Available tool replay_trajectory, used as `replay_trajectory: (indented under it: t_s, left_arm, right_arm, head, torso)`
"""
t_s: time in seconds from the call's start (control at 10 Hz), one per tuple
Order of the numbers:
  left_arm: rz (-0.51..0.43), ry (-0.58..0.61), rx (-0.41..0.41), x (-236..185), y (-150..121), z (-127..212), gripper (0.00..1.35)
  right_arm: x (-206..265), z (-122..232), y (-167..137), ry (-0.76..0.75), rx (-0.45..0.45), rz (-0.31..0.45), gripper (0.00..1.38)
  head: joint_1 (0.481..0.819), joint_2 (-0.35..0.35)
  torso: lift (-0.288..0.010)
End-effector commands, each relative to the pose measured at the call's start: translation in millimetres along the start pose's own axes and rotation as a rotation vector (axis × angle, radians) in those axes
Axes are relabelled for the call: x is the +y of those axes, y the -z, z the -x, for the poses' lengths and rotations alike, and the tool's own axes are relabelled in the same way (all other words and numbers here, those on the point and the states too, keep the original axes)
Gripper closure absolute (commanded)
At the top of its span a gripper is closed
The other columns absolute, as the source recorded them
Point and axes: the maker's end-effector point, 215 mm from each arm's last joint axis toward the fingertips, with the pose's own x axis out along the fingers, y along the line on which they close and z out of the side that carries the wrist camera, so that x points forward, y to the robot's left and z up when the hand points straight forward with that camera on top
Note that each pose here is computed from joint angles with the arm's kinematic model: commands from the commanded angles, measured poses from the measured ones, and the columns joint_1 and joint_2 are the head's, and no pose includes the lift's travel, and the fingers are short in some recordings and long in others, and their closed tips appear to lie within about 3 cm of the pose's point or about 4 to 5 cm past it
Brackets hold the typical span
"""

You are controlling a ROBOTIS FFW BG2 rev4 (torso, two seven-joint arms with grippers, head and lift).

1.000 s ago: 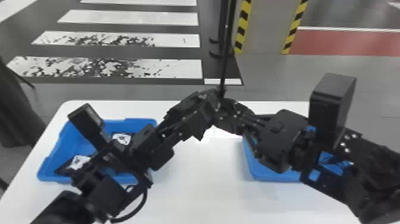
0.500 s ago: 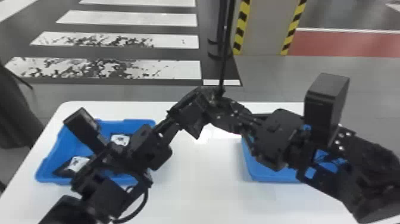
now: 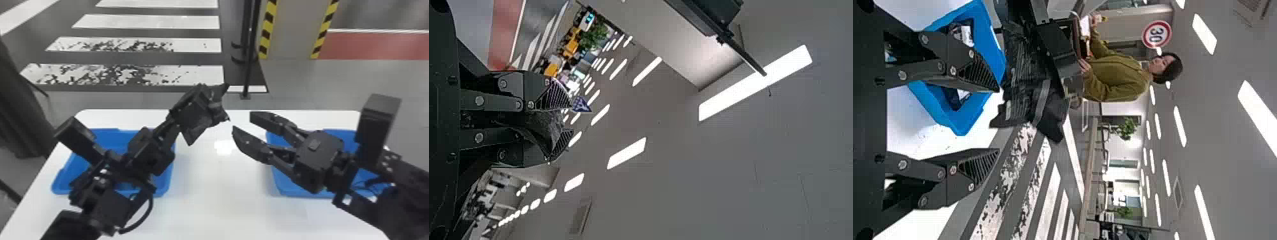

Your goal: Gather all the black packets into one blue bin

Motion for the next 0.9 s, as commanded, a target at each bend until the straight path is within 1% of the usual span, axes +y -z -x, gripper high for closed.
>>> replay_trajectory:
  t_s: [0.0,0.1,0.2,0.4,0.5,0.6,0.7,0.8]
  left_arm:
    - [-0.095,-0.07,0.016,29,-15,25,1.21]
    - [-0.177,-0.133,0.053,54,-24,48,1.21]
    - [-0.261,-0.214,0.099,84,-35,79,1.21]
    - [-0.435,-0.383,0.209,144,-63,146,1.21]
    - [-0.501,-0.458,0.256,171,-78,175,1.21]
    - [-0.536,-0.513,0.297,195,-85,194,1.21]
    - [-0.569,-0.546,0.35,216,-85,204,1.19]
    - [-0.586,-0.571,0.386,231,-82,211,1.0]
  right_arm:
    - [-24,29,12,0.076,-0.016,-0.057,0.17]
    - [-36,51,31,0.129,0.004,-0.096,0.2]
    - [-47,74,58,0.184,0.03,-0.147,0.2]
    - [-60,113,114,0.272,0.073,-0.242,0.2]
    - [-62,125,137,0.295,0.092,-0.272,0.2]
    - [-63,132,156,0.309,0.101,-0.304,0.2]
    - [-64,137,166,0.323,0.083,-0.319,0.2]
    - [-73,147,166,0.363,0.031,-0.312,0.2]
  head:
    - [0.68,-0.001]
    - [0.684,0.0]
    - [0.695,0.003]
    - [0.695,0.025]
    - [0.695,0.055]
    - [0.695,0.093]
    - [0.695,0.132]
    - [0.695,0.144]
  torso:
    - [-0.11]
    - [-0.11]
    - [-0.11]
    - [-0.11]
    - [-0.11]
    - [-0.11]
    - [-0.11]
    - [-0.11]
